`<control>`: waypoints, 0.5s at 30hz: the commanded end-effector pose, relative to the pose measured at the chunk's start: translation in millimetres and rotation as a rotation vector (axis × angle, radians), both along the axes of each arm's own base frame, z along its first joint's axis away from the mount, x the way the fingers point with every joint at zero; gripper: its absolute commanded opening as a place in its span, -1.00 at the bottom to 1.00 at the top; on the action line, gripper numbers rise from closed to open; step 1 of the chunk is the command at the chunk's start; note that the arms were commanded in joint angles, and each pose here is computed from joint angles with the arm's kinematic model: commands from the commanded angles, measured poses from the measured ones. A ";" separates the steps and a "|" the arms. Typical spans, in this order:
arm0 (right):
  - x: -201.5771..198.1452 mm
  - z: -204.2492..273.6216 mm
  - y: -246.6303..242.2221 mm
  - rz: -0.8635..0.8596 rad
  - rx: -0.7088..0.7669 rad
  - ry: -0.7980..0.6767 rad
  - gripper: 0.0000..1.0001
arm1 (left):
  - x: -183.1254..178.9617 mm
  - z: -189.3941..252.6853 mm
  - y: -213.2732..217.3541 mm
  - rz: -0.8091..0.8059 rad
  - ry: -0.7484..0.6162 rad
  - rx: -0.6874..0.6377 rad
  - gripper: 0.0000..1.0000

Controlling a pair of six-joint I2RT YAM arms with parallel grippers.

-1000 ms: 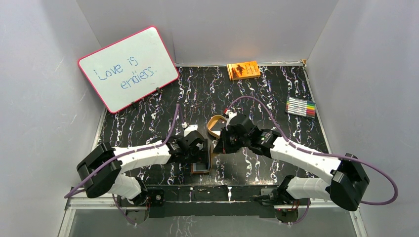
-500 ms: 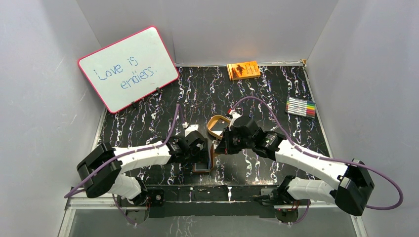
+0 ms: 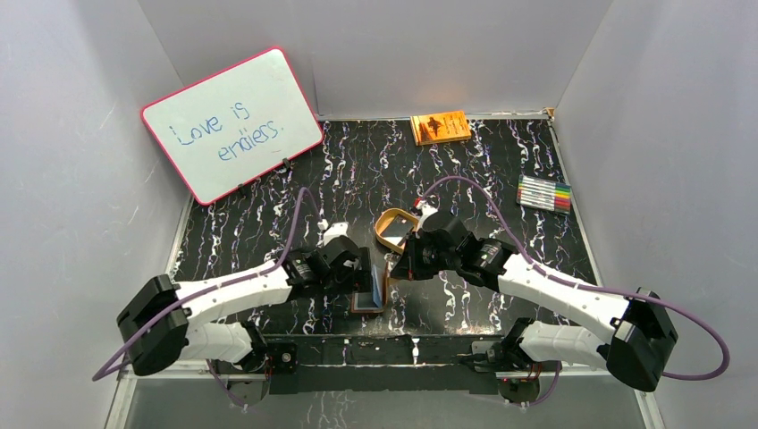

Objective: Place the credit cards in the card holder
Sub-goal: Close the card holder at the center of the board.

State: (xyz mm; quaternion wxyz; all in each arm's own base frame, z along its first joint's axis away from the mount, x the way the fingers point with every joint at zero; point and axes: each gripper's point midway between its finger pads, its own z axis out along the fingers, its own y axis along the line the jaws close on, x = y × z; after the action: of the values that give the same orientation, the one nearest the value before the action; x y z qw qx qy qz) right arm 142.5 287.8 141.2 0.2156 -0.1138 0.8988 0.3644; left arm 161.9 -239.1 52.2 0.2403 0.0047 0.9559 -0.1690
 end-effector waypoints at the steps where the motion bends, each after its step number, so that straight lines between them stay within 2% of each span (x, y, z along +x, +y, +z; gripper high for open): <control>1: 6.8 14.5 -0.1 -0.015 0.011 -0.052 -1.00 | 10.6 43.0 -1.4 0.032 -0.082 -0.055 0.85; 8: 9.6 -0.1 -13.0 -0.041 -0.057 -0.063 -1.00 | 14.3 66.9 18.9 0.096 -0.161 -0.077 0.90; 15: 5.0 -28.6 -25.4 -0.063 -0.111 -0.035 -1.00 | 3.8 49.6 32.2 0.126 -0.151 -0.111 0.89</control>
State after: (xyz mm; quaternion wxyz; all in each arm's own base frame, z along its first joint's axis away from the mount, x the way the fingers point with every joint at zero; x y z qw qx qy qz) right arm 145.8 268.1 117.3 0.2234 -0.1068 0.9172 0.3121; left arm 170.8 -220.8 118.2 0.3254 -0.0420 0.9177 -0.2238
